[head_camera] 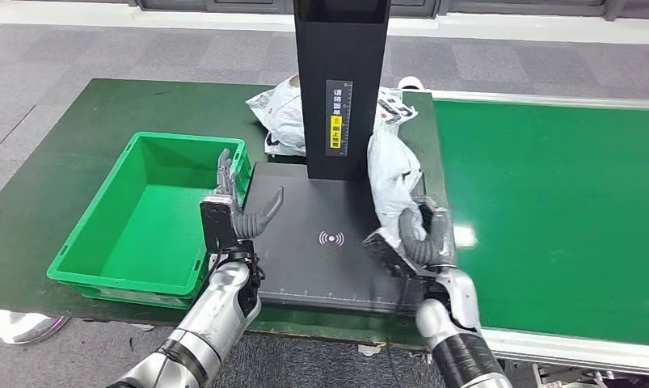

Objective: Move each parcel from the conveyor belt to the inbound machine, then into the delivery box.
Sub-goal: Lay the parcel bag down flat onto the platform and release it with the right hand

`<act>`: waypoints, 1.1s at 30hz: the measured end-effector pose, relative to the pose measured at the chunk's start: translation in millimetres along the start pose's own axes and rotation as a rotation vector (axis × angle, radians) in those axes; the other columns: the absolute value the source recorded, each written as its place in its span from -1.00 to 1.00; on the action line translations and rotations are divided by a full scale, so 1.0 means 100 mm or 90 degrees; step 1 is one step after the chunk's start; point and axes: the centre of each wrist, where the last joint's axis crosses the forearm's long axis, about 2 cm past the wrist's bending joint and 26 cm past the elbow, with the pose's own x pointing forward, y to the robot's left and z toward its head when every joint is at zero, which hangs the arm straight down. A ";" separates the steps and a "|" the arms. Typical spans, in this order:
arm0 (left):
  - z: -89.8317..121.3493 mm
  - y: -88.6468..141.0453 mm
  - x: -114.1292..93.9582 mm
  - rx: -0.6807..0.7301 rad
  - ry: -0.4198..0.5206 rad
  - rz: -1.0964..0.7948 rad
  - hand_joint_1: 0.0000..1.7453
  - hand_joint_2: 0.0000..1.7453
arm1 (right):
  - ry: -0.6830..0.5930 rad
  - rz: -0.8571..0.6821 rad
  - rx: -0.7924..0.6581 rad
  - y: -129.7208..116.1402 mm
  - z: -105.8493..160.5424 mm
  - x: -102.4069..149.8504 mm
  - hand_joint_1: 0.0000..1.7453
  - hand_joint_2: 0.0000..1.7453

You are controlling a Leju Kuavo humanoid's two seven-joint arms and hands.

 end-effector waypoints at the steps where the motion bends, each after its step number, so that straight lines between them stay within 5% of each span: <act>1: -0.01 0.01 0.00 0.001 -0.002 -0.001 -1.00 1.00 | -0.013 -0.005 0.005 0.03 0.00 0.06 1.00 1.00; 18: -0.05 0.08 0.00 0.005 -0.014 -0.009 -1.00 1.00 | -0.066 -0.021 0.022 0.10 0.02 0.29 1.00 1.00; 22: -0.08 0.09 0.01 0.001 -0.019 -0.013 -1.00 1.00 | -0.068 -0.047 0.106 0.18 0.04 0.37 1.00 1.00; 23: -0.10 0.09 0.02 -0.002 -0.022 -0.012 -1.00 1.00 | -0.067 -0.052 0.136 0.23 0.05 0.42 0.83 1.00; 26: -0.19 0.08 0.06 -0.012 -0.030 -0.003 -1.00 1.00 | -0.059 -0.056 0.222 0.37 0.11 0.53 -0.67 1.00; 27: -0.21 0.07 0.07 -0.016 -0.031 0.002 -1.00 1.00 | -0.055 -0.053 0.249 0.41 0.13 0.55 -1.00 1.00; 30: -0.26 0.06 0.09 -0.024 -0.035 0.014 -1.00 1.00 | -0.040 -0.037 0.307 0.51 0.19 0.56 -1.00 1.00; 33: -0.28 0.06 0.12 -0.032 -0.051 0.000 -1.00 1.00 | -0.039 -0.084 0.272 0.51 0.20 0.51 -1.00 1.00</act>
